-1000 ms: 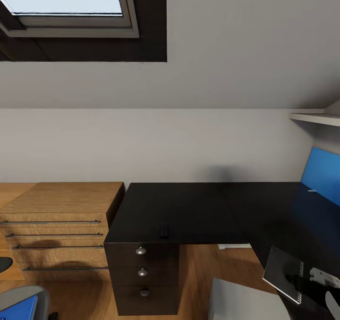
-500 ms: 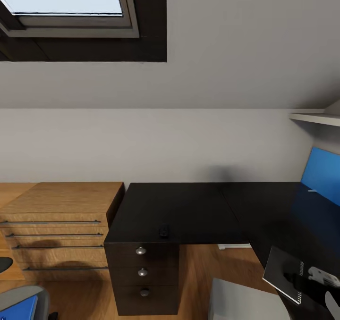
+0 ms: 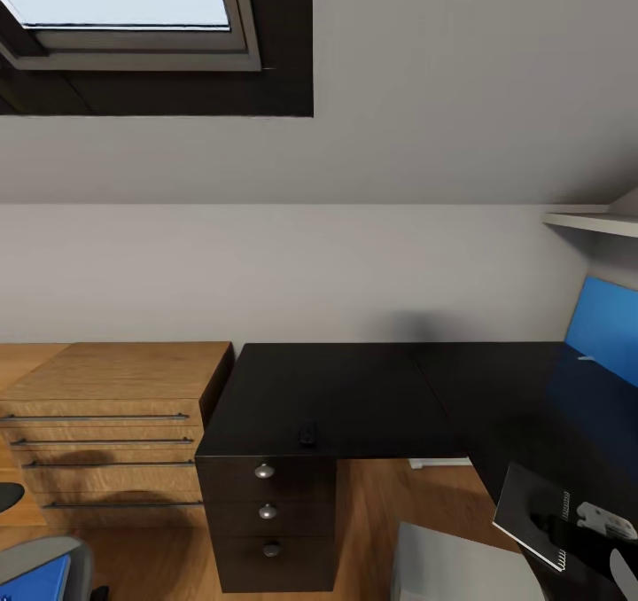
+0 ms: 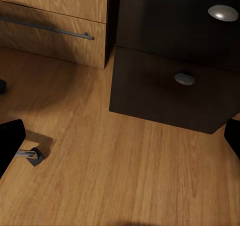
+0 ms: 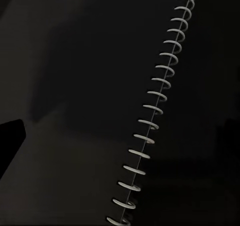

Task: In the bedroom, organize the workspace by keeping the computer under the desk, ensuring the monitor is on the desk, placing the keyboard on the desk next to the monitor, placing the mouse on the desk next to the keyboard, moving the folder from the swivel chair onto the desk next to the mouse, stacking the notebook on top of the folder with the pen on top of the notebook, and positioning the swivel chair next to the desk.

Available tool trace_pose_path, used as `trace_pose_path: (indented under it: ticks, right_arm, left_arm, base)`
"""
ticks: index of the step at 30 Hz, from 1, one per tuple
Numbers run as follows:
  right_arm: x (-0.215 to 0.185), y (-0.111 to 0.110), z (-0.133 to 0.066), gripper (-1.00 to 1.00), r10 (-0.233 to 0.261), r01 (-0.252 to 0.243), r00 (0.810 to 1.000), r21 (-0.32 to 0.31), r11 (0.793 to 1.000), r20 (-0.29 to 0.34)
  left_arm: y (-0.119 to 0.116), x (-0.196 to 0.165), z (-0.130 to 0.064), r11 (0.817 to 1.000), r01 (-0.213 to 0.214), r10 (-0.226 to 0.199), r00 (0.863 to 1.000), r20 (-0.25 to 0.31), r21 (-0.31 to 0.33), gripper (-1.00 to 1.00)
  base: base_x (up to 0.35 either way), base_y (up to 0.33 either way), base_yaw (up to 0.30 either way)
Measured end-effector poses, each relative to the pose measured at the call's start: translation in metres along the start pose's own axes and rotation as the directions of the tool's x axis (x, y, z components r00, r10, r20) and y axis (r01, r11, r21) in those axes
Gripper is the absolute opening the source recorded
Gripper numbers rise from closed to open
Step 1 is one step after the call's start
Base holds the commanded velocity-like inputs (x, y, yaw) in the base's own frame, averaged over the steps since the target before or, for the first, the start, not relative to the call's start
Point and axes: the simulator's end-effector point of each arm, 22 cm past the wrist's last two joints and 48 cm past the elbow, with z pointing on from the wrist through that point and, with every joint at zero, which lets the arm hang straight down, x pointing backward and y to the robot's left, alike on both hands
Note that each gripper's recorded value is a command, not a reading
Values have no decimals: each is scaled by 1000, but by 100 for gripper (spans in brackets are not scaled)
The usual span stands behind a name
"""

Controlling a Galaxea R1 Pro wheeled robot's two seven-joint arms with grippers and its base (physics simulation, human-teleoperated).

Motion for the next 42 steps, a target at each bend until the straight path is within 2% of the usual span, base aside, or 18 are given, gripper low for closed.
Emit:
trace_pose_path:
  ticks: [25,42]
  right_arm:
    - [0,1,0,100,-2,2,1000,-1,1000,2]
    - [0,1,0,100,-1,1,1000,-3,1000,2]
  left_arm:
    - [0,0,0,1000,0,0,1000,0,0,100]
    - [0,0,0,1000,-1,1,1000,0,1,100]
  base:
    - [0,35,0]
    - [0,91,0]
